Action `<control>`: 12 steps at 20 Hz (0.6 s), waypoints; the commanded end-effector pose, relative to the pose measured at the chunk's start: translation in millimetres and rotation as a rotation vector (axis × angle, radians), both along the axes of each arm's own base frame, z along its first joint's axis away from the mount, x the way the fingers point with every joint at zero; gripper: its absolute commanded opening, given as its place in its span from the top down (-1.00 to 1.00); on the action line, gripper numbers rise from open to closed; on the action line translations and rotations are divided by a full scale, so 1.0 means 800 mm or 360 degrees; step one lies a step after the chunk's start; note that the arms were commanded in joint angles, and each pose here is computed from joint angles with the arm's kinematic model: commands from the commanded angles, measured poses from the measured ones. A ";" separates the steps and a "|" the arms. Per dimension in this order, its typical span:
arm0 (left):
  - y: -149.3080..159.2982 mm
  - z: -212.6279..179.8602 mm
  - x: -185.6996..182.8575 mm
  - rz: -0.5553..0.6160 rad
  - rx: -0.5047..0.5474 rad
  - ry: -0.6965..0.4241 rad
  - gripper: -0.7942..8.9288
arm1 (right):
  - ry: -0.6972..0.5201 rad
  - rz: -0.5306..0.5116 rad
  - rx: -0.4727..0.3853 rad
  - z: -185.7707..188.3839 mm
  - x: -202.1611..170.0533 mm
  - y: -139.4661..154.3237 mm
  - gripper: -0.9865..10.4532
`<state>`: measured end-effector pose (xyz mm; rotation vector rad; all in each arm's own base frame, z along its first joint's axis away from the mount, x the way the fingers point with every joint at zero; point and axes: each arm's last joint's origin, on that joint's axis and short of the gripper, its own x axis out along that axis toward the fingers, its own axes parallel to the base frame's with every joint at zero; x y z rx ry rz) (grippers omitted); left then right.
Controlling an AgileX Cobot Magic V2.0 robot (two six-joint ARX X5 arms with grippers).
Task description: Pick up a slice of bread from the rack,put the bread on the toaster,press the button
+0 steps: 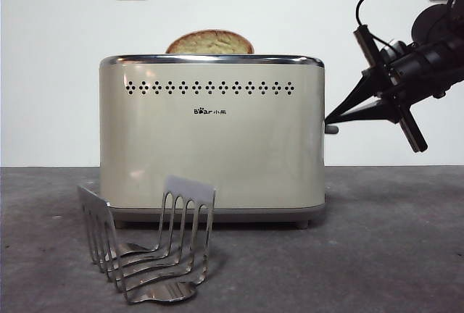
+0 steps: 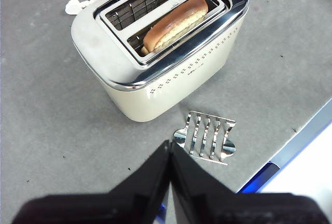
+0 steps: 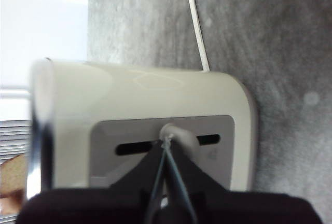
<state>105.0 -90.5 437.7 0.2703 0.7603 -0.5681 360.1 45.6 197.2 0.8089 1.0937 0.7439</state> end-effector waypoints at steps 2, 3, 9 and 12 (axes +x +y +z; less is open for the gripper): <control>0.001 0.000 -0.001 0.0021 -0.0017 0.0003 0.84 | 0.0065 0.0003 -0.0089 -0.018 -0.001 0.004 0.84; 0.001 0.000 -0.001 0.0020 -0.0017 0.0003 0.85 | 0.0079 -0.0007 -0.0101 -0.021 -0.001 0.004 0.84; 0.002 0.000 -0.001 0.0020 -0.0019 0.0000 0.84 | 0.0201 -0.0037 -0.0168 -0.045 0.001 0.003 0.84; 0.002 0.000 -0.001 0.0020 -0.0019 -0.0001 0.85 | 0.0262 -0.0050 -0.0229 -0.057 0.001 0.002 0.84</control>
